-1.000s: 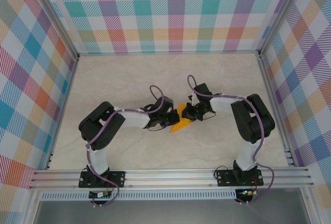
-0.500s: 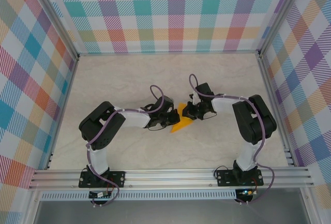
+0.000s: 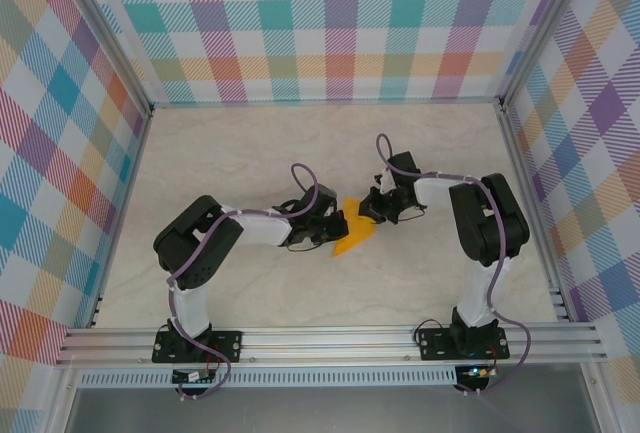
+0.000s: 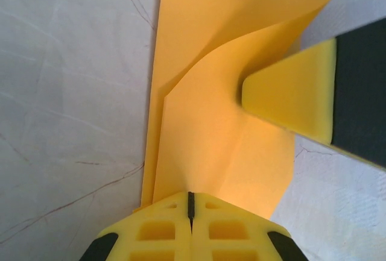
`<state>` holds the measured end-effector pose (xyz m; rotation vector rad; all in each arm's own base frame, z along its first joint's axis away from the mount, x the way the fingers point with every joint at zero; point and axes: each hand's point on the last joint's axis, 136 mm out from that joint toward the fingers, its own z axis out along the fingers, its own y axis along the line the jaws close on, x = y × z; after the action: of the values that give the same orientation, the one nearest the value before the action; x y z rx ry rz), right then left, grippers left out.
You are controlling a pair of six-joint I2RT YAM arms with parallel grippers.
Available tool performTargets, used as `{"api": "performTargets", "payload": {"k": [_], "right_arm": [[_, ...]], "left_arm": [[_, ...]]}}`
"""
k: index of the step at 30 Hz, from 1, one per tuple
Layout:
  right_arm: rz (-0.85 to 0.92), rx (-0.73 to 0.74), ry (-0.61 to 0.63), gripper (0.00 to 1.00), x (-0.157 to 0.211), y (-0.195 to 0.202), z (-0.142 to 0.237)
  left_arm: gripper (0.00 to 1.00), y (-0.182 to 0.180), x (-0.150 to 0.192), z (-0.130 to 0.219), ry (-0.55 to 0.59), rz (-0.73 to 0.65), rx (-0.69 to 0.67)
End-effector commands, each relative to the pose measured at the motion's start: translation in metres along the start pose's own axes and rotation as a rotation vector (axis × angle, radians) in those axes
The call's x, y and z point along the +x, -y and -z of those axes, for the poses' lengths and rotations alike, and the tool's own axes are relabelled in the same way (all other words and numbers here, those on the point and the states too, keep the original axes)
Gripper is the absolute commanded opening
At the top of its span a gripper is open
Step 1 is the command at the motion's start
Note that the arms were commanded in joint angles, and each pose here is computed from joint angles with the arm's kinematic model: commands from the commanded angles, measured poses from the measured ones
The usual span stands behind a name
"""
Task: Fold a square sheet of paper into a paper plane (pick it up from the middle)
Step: Fourth fold the wing at the center of the table.
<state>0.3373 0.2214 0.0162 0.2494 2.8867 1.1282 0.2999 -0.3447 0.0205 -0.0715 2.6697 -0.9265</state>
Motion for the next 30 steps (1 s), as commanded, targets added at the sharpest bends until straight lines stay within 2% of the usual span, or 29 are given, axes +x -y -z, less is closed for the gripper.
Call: {"api": "performTargets", "payload": {"k": [1, 7, 9, 15, 22, 30], "right_arm": [[-0.027, 0.1, 0.137, 0.08, -0.043, 0.032, 0.016], [-0.061, 0.13, 0.22, 0.08, -0.074, 0.044, 0.04], [-0.041, 0.113, 0.242, 0.07, -0.08, 0.037, 0.048], [0.075, -0.031, 0.248, 0.08, -0.057, -0.006, 0.067], [0.13, -0.084, 0.063, 0.08, -0.013, -0.023, 0.023], [0.127, -0.048, -0.005, 0.07, -0.008, -0.015, -0.003]], "left_arm": [[0.0, -0.07, 0.046, -0.004, -0.147, 0.019, -0.241], [0.0, -0.071, 0.048, -0.005, -0.152, 0.019, -0.242], [0.0, -0.068, 0.046, -0.006, -0.148, 0.015, -0.235], [0.0, -0.064, 0.043, -0.009, -0.151, 0.008, -0.229], [0.0, -0.066, 0.042, -0.009, -0.144, 0.017, -0.241], [0.0, -0.07, 0.045, -0.009, -0.152, 0.034, -0.253]]}}
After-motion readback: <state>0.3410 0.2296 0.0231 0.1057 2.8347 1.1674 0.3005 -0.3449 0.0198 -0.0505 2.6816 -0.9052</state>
